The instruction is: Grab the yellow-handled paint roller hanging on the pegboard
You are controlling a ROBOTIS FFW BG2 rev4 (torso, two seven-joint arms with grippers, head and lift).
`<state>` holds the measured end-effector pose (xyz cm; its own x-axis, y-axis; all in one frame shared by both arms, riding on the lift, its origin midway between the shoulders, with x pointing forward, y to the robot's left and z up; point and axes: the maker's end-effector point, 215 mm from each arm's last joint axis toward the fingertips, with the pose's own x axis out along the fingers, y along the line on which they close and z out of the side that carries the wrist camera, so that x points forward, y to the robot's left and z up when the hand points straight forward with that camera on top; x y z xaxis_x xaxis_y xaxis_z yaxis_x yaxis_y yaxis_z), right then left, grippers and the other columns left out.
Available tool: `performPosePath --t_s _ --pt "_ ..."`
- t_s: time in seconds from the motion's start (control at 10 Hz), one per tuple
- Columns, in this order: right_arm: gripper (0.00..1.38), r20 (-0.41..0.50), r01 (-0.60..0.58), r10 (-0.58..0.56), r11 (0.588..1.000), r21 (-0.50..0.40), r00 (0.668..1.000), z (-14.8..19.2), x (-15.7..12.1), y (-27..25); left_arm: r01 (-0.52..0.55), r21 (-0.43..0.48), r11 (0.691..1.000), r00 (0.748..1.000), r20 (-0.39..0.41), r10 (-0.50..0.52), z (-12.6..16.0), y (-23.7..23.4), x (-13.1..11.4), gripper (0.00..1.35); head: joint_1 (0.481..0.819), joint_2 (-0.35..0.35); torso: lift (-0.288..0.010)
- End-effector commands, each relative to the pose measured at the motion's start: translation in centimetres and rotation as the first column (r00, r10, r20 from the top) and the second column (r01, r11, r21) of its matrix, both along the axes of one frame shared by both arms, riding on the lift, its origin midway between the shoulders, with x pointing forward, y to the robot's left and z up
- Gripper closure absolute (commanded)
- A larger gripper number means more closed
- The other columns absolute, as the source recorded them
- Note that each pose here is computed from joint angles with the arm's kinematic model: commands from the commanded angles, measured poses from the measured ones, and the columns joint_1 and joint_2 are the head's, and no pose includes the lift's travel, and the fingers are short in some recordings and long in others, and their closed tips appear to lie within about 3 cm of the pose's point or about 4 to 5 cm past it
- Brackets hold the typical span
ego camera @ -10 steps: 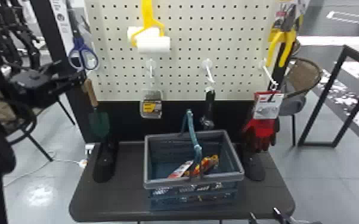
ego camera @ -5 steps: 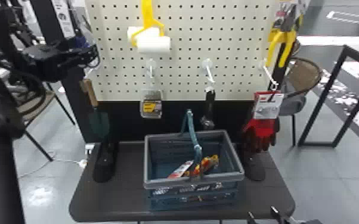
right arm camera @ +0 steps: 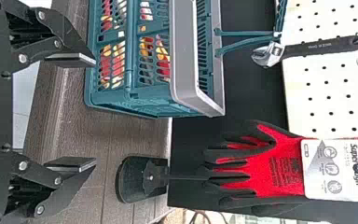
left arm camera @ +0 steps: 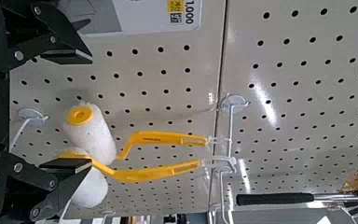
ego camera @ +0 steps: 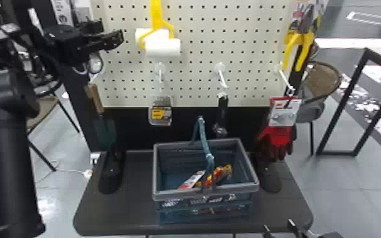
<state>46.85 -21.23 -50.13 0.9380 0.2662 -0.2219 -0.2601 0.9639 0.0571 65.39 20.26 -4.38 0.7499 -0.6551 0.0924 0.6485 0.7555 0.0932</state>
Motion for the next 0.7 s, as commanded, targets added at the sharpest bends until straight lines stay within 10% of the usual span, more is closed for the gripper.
performPosePath --t_s 0.0,0.6 --pt "0.51 0.001 -0.001 0.001 1.0 -0.002 1.0 0.1 0.1 -0.1 0.028 0.013 1.0 1.0 0.01 -0.028 1.1 -1.2 0.5 0.48 0.549 0.0 -0.1" --pt "0.51 -0.004 -0.007 0.007 1.0 0.005 1.0 -0.1 0.2 0.2 0.153 -0.024 0.988 0.988 0.017 -0.153 3.6 -5.8 1.3 0.49 0.549 0.0 -0.1"
